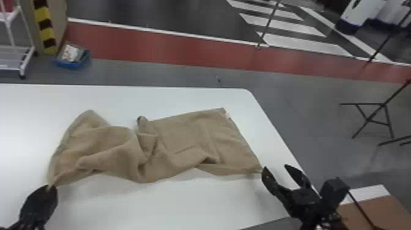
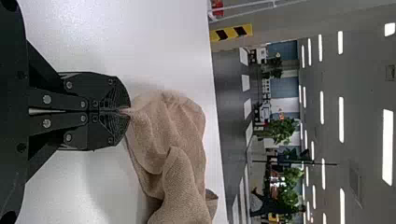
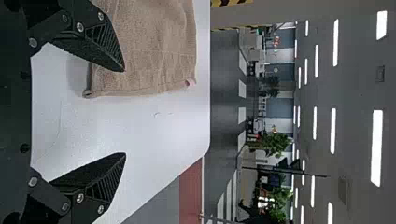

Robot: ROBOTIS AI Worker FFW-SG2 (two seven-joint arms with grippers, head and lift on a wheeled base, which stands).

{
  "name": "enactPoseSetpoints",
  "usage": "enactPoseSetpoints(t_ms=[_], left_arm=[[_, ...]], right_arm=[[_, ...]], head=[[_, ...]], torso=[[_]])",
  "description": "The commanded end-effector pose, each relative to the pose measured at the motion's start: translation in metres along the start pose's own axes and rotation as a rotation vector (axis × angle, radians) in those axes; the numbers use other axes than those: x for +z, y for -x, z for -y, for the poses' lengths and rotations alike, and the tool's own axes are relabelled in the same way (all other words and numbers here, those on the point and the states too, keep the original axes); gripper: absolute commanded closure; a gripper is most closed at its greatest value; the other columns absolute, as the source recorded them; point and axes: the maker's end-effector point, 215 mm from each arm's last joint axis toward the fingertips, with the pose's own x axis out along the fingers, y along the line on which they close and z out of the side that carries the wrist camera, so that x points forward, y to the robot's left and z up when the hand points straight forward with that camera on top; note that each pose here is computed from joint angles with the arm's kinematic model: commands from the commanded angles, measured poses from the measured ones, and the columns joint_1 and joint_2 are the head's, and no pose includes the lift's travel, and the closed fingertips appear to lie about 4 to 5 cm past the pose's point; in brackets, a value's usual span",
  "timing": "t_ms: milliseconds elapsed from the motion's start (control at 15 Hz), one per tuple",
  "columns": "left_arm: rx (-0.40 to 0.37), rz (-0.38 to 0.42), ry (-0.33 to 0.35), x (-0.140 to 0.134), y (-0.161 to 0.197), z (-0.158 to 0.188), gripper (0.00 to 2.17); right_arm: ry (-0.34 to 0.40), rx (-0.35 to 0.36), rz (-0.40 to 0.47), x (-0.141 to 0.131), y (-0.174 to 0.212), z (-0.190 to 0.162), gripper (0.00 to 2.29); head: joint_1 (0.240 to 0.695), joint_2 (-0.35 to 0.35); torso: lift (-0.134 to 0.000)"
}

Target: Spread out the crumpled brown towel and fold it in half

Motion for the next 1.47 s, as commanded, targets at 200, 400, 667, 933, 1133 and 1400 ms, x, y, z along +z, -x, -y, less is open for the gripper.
enactPoseSetpoints(t_ms=[200, 400, 667, 933, 1133, 1400], left_arm=[[0.0, -0.005, -0.003, -0.002, 0.001, -0.001, 1.39], [0.0, -0.005, -0.003, -0.002, 0.001, 0.0, 1.39], [0.001, -0.006, -0.004, -0.003, 0.001, -0.001, 1.39], [0.001, -0.005, -0.003, -0.002, 0.001, -0.001, 1.39], [0.003, -0.001, -0.006, 0.0, 0.001, -0.003, 1.39], [0.017, 0.039, -0.005, 0.027, 0.008, -0.012, 1.39]], right_arm=[[0.01, 0.016, -0.062, -0.016, -0.012, -0.009, 0.29], [0.016, 0.019, -0.102, -0.024, -0.016, -0.011, 0.35], [0.022, 0.022, -0.116, -0.027, -0.019, -0.011, 0.48], [0.013, 0.042, -0.127, -0.028, -0.02, -0.016, 0.82], [0.003, 0.064, -0.135, -0.029, -0.019, -0.021, 1.16], [-0.004, 0.097, -0.123, -0.01, -0.015, -0.03, 1.18]], head=[[0.695, -0.339], [0.695, -0.328], [0.695, -0.327], [0.695, -0.323], [0.695, -0.316], [0.695, -0.308]], torso=[[-0.125], [-0.125], [-0.125], [-0.125], [-0.125], [-0.125]])
